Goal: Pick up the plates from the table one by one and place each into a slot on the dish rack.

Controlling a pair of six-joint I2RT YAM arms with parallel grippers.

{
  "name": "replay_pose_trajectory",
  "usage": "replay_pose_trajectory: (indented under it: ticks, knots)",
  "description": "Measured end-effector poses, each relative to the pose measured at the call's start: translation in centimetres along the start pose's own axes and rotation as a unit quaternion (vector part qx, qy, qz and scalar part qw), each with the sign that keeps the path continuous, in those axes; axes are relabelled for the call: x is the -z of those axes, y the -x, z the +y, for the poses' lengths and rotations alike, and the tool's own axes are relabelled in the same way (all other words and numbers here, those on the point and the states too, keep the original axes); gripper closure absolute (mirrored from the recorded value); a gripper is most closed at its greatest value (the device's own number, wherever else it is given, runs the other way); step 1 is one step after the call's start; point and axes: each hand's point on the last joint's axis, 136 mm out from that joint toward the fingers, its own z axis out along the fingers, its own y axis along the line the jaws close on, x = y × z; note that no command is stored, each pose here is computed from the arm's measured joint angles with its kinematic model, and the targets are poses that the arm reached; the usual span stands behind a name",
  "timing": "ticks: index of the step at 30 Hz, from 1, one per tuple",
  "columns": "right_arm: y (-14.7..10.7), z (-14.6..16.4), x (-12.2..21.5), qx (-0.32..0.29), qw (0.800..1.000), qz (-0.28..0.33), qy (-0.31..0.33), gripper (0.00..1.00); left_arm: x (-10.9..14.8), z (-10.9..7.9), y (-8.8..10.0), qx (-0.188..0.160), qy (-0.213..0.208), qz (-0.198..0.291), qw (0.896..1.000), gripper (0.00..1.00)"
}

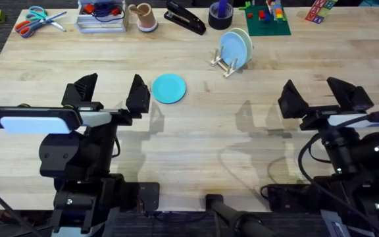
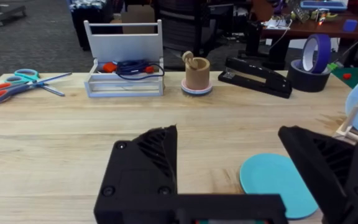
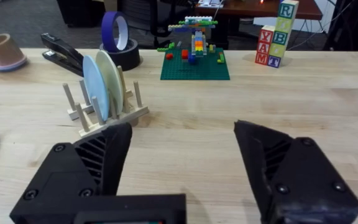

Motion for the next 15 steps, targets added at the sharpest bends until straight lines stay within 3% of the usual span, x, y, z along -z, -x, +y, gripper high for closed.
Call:
replay_pose_trajectory:
  ticks: [12,15]
  knots:
    - [0.1,0.0,0.0,0.0,1.0,-0.001,0.0,0.006,0.1,0.0,0.2,0.0,0.0,-0.001,1.0,0.007]
    - [0.9,0.0,0.0,0.0,1.0,-0.02,0.0,0.007,0.3,0.0,1.0,0.0,0.0,0.002,1.0,0.008]
